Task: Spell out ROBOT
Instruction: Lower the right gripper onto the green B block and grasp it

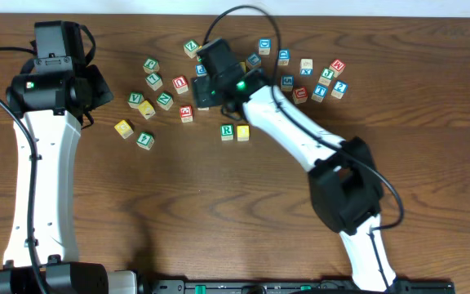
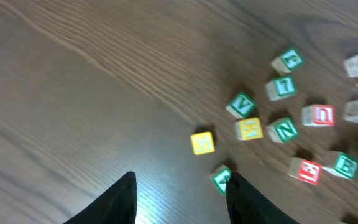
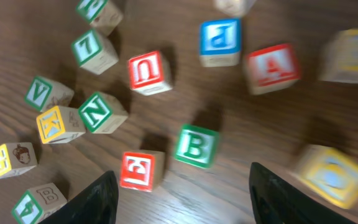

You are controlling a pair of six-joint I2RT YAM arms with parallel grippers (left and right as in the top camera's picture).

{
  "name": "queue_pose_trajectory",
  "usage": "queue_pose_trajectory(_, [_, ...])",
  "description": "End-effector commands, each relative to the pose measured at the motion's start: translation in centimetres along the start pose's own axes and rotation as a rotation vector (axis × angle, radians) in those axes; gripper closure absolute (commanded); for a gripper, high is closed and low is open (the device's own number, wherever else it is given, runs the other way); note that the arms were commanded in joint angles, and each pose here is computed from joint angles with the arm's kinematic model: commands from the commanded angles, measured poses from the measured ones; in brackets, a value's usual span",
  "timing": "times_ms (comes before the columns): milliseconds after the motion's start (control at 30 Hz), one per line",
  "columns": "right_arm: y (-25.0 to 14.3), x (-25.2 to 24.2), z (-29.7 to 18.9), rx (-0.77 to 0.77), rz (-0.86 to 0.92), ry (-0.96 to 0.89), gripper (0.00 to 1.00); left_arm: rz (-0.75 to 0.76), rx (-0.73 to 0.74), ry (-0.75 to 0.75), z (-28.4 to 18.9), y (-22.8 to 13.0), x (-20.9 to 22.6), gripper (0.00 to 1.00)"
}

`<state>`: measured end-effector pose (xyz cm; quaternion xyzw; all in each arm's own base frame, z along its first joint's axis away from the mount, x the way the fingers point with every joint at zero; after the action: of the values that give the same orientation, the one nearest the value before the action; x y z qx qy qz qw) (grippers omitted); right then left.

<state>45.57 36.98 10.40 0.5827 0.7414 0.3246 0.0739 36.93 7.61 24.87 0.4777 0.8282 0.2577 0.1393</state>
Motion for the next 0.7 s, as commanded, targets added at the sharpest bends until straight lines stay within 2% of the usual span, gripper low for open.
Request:
queue_pose_trajectory(0, [-1.0, 1.4, 1.5, -0.002, -0.011, -0.004, 0.38, -0.009, -0.044, 0.067, -0.6, 1.0, 1.6, 0.54])
queue_pose_trajectory(267, [-1.9, -0.2, 3.3, -0.014, 0.021, -0.103, 0.4, -0.026, -0.036, 0.082, -0.4, 1.0, 2.5, 0.54])
queue_pose_trajectory(667, [-1.4, -1.0, 5.0, -0.067, 0.052, -0.125, 0.45, -0.023, -0.027, 0.085, -0.1, 0.7, 2.5, 0.54])
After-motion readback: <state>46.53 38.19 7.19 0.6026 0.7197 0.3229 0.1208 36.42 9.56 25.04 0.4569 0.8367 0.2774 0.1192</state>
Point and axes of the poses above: each gripper's point midway between its finger pads, its own z axis out along the fingers, its own x axis along the line the jaws close on, y = z × x, the point moved 1 cm from there along -z, back along the fingers
